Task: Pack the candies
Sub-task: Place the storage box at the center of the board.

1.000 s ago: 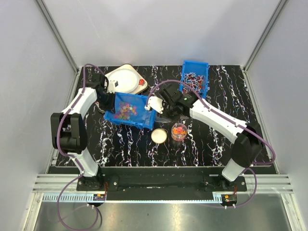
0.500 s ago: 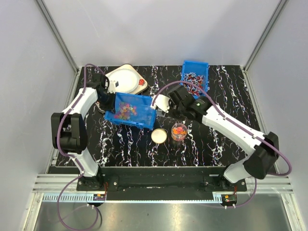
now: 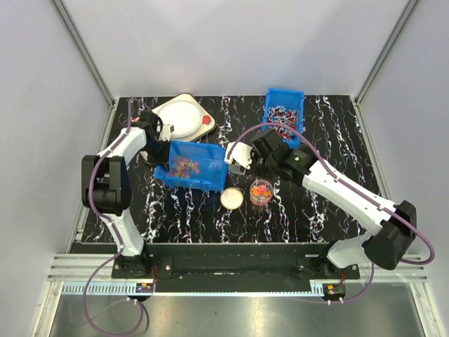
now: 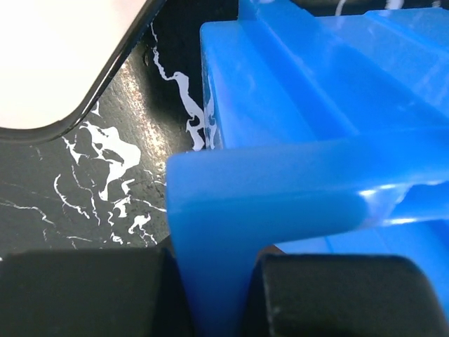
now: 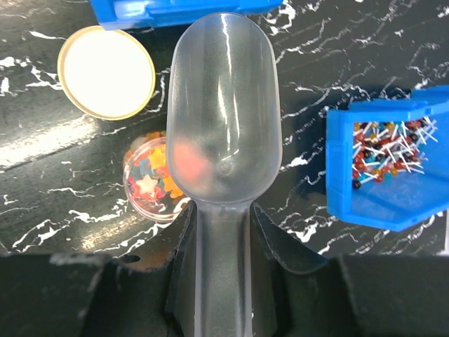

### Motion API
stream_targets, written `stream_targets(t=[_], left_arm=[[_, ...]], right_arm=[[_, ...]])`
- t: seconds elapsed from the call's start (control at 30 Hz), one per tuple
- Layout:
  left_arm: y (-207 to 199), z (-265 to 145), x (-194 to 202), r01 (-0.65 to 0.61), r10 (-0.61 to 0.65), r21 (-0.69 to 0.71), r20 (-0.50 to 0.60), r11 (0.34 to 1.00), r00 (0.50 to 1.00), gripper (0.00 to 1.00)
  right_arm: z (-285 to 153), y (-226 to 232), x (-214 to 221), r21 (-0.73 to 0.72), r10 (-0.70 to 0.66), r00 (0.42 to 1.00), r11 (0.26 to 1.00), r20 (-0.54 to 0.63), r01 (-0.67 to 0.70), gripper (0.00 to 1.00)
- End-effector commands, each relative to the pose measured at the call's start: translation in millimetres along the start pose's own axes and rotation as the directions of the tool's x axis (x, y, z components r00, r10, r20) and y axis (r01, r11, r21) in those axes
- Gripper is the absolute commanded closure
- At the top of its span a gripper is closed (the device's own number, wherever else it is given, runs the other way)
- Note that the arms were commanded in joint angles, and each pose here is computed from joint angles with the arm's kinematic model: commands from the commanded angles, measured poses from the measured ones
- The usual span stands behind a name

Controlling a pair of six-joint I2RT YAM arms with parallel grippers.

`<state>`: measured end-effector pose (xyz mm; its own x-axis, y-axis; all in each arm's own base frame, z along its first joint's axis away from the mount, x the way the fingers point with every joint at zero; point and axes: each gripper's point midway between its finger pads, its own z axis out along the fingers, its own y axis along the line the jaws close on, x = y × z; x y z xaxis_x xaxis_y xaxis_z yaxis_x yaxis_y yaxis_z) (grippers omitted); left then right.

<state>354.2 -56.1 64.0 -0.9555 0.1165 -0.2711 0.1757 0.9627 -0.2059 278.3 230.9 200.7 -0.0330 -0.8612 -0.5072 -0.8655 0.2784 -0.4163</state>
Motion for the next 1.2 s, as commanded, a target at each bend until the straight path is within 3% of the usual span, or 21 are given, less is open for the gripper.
stream_targets(t=[0.0, 0.27, 0.47, 0.77, 0.97, 1.17], left_arm=[[1.5, -6.5, -21.1, 0.032, -0.032, 0.006, 0.053, 0.999, 0.998, 1.00], [10.9, 1.4, -19.6, 0.060, -0.060, -0.014, 0.034, 0.998, 0.998, 1.00], [9.4, -0.7, -22.4, 0.067, -0.067, 0.004, 0.043, 0.998, 0.997, 0.84], [8.2, -8.3, -28.7, 0.077, -0.079, 0.029, 0.079, 0.997, 0.994, 0.68], [10.9, -48.9, -49.3, 0.089, -0.106, 0.083, 0.219, 0.993, 0.970, 0.56], [-14.5, -116.4, -66.8, -0.048, -0.040, 0.199, 0.418, 0.979, 0.907, 0.45]], right_arm=[[-8.5, -0.4, -20.2, 0.005, 0.003, 0.995, 1.000, 0.099, -0.003, 1.00], [-9.3, 0.1, -18.8, 0.004, 0.002, 0.995, 1.000, 0.100, -0.003, 1.00], [-11.2, -0.8, -20.9, 0.008, 0.001, 0.994, 1.000, 0.107, -0.002, 1.00], [-10.6, 0.3, -28.0, -0.011, 0.006, 0.992, 1.000, 0.127, -0.004, 1.00], [-11.2, -2.9, -35.1, -0.012, 0.005, 0.989, 1.000, 0.145, -0.003, 1.00], [-13.7, -5.1, -51.6, -0.015, -0.019, 0.976, 1.000, 0.217, 0.023, 1.00]])
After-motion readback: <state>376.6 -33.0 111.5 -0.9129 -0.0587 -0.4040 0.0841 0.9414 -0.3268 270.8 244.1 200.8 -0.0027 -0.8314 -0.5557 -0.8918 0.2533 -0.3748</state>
